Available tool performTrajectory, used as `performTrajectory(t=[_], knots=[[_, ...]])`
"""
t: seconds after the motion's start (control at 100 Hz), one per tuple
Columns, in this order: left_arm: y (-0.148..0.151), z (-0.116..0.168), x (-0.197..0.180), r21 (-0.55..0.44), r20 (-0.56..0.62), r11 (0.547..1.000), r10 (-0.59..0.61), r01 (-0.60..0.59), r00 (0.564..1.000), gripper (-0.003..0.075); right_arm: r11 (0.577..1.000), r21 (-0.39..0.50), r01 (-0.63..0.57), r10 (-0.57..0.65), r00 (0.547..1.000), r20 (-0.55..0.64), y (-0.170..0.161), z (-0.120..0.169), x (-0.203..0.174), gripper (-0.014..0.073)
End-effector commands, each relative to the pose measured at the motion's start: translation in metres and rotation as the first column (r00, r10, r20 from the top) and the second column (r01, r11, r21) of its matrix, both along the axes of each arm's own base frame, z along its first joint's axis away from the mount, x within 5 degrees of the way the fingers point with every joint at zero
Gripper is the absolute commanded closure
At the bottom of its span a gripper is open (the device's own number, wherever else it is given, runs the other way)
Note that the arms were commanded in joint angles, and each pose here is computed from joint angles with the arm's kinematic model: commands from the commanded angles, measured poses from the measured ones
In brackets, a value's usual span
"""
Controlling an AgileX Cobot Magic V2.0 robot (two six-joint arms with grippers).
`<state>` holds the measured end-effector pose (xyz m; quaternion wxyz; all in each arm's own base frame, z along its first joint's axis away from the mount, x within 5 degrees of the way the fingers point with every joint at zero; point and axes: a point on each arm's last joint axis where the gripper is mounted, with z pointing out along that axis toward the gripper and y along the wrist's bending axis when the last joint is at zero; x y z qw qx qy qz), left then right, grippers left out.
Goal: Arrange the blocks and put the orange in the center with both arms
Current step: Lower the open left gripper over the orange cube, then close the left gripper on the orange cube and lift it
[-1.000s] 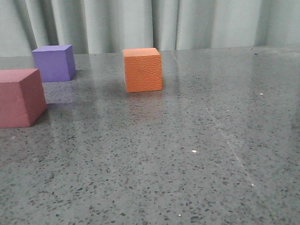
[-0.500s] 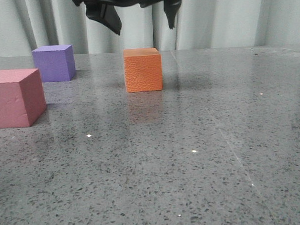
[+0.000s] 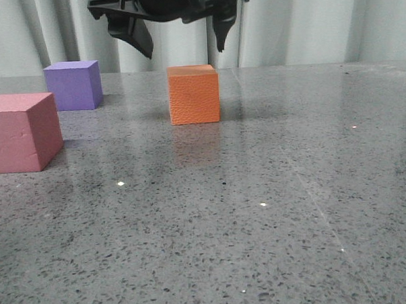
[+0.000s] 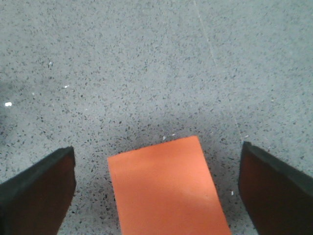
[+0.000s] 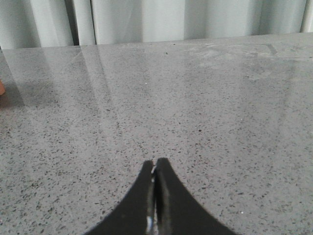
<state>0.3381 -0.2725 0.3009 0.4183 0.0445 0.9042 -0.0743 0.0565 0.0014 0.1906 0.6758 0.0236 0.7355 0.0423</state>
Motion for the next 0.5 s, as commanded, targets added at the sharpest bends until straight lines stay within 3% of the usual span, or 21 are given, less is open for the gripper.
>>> performTrajectory(t=[0.0,0.39,0.49], knots=[[0.002,0.027,-0.001,-0.051,0.079,0.999,-0.009,0.013,0.997,0.0092,1.0,-0.004,0.001,0.0,0.992,0.125,0.0,0.014,-0.002,0.0656],[-0.007,-0.001,0.007,-0.023,0.022,1.0,-0.007,0.008,1.0,0.0092,1.0,-0.004,0.001,0.0,0.992,0.125,0.0,0.014,-0.002,0.0656],[-0.007,-0.001,0.007,-0.023,0.022,1.0,-0.007,0.008,1.0,0.0141,1.0,-0.004,0.001,0.0,0.992,0.125,0.0,0.014,-0.002,0.0656]])
